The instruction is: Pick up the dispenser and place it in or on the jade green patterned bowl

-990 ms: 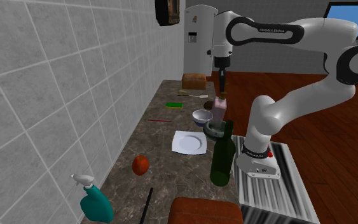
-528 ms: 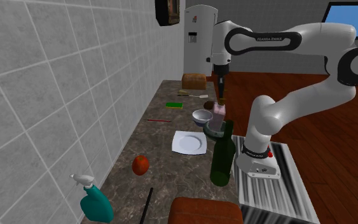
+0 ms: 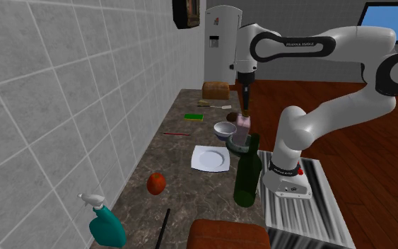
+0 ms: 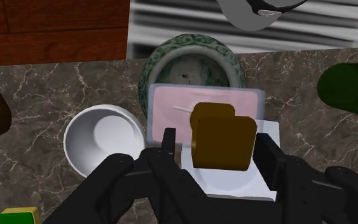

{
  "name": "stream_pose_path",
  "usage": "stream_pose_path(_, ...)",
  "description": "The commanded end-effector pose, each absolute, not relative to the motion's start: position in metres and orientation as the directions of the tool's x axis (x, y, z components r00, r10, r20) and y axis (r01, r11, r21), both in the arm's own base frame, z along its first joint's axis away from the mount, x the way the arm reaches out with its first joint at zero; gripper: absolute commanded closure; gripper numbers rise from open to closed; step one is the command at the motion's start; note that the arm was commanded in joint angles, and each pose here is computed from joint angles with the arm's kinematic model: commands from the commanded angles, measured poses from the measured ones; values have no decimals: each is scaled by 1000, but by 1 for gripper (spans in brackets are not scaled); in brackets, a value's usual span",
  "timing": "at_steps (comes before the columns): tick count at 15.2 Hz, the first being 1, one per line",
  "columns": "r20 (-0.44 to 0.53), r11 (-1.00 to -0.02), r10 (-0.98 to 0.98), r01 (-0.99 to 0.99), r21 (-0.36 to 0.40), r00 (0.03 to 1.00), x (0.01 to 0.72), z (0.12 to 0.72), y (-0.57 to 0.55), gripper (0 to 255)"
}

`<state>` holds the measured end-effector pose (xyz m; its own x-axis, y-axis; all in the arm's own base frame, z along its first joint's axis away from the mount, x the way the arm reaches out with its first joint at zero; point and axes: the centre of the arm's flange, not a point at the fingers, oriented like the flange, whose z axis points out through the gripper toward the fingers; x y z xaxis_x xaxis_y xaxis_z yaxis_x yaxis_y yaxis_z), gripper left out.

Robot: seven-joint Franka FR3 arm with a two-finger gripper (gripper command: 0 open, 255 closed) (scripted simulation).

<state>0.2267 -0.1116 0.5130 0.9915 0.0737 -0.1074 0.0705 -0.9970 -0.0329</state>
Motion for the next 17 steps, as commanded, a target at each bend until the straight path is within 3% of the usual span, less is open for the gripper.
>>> stream_pose_path(1,-113,-997,74,71,-35,991,226,511,-111,0)
stream_pose_path(5,-113,-997,74,71,-35,991,227,511,-111,0)
stream_pose_path(9,-113,-997,74,71,-35,991,233,561,-113,0)
stream_pose_path(17,-113,-997,74,71,-35,991,233,561,-113,0)
